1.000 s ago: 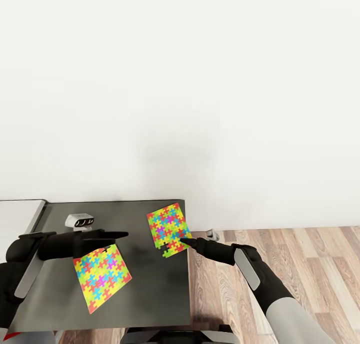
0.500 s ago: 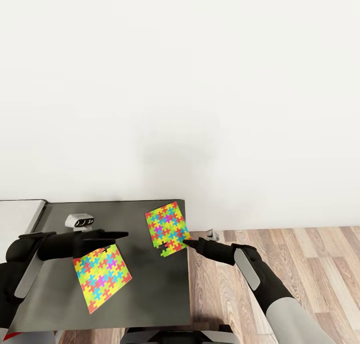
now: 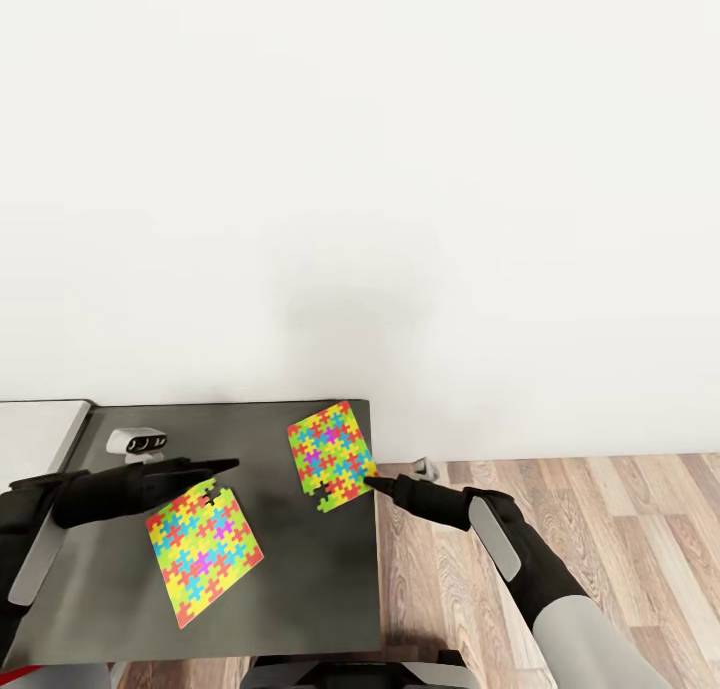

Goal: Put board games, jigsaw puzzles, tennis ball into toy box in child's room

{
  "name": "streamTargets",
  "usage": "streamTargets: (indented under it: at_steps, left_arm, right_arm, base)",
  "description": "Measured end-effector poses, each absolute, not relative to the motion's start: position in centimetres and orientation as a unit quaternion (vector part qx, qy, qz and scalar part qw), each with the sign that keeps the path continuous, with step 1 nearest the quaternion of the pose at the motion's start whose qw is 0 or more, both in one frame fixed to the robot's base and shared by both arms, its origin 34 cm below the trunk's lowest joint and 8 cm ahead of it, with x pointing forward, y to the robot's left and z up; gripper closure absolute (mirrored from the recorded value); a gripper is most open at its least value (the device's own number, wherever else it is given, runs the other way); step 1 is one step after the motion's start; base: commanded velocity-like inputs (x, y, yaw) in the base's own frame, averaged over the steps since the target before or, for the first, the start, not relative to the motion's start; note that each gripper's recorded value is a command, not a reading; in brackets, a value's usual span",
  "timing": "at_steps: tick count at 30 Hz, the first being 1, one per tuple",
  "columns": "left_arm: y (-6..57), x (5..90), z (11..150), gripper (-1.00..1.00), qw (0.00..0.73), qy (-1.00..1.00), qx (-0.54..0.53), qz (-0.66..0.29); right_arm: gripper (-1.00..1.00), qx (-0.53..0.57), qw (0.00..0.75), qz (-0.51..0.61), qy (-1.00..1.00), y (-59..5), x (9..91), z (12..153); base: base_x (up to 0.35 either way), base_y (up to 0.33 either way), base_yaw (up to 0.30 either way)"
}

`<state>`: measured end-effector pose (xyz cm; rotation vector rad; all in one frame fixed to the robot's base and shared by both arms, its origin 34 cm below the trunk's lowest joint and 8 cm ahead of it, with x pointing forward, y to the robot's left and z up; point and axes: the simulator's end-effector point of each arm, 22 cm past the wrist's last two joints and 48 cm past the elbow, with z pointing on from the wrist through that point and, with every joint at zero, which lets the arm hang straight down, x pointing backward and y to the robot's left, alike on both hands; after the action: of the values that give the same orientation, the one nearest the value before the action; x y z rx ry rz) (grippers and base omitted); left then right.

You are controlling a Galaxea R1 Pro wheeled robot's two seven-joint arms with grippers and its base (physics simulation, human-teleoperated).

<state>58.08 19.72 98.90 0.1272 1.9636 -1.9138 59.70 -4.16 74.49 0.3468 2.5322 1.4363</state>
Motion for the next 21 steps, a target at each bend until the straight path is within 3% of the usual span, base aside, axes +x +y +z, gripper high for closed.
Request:
streamTargets:
  at_steps: [9,21]
  left_arm:
    - [19.7,58.1,99.0,-1.0,0.198,0.701,0.046,-0.684]
    - [19.7,58.1,99.8,-1.0,0.204,0.7,0.052,-0.683]
  right_arm:
    - [1.0,0.114,0.112,0.505,0.848,-3.8,60.0,75.4]
    - [1.0,0.099,0.142,0.545,0.82,-3.5,60.9,78.3]
  base:
    - [0.0,0.0,-0.013]
    - [0.0,0.0,-0.127]
